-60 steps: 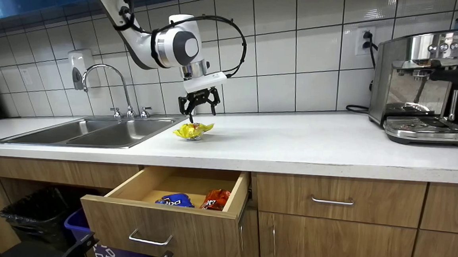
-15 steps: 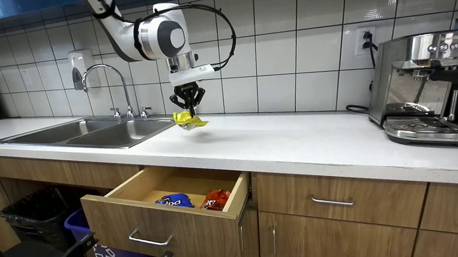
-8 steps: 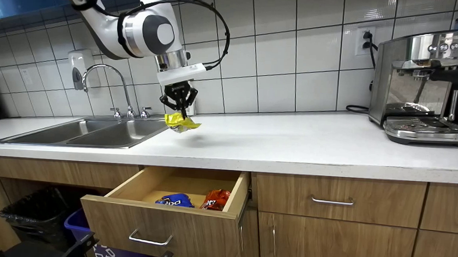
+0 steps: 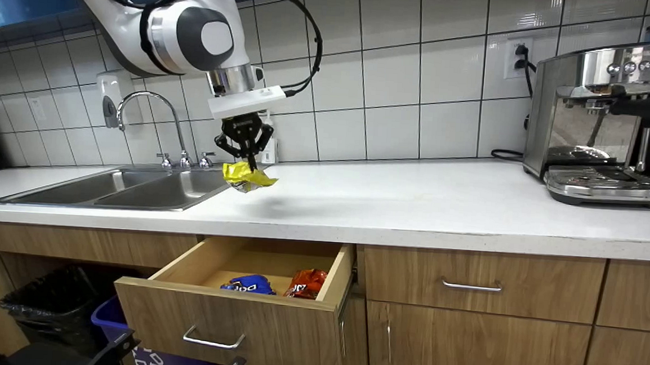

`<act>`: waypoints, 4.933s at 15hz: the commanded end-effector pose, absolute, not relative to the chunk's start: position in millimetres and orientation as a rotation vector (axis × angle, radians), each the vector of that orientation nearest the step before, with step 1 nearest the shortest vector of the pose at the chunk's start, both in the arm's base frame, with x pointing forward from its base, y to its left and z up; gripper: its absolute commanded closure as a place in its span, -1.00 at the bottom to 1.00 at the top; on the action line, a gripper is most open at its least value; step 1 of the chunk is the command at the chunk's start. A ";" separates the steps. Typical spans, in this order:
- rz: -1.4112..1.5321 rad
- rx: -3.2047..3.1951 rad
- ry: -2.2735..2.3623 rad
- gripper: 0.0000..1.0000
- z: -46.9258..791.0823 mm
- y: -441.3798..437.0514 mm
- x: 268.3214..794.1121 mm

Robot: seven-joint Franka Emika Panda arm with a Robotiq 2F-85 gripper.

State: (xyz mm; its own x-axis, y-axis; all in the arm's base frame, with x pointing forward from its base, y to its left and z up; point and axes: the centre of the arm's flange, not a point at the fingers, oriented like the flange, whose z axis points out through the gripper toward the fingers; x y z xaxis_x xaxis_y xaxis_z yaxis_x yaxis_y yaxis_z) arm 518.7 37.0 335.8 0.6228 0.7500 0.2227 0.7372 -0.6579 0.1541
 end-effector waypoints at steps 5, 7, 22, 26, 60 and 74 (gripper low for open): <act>0.369 2.776 1.500 1.00 341.6 22.8 471.3; 0.341 2.777 1.563 1.00 339.9 22.8 464.8; 0.117 2.609 1.773 1.00 301.0 27.3 432.1; 0.074 2.552 1.819 1.00 292.0 32.1 425.0; 0.073 2.403 1.829 -0.10 227.5 66.5 419.7; 0.205 2.571 1.669 -1.00 269.3 56.4 439.4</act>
State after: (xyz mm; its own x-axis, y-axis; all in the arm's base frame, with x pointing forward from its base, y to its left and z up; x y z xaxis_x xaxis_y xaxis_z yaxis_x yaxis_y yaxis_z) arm 435.6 58.3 246.6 0.3637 0.9309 0.0330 0.9225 -0.3649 0.1259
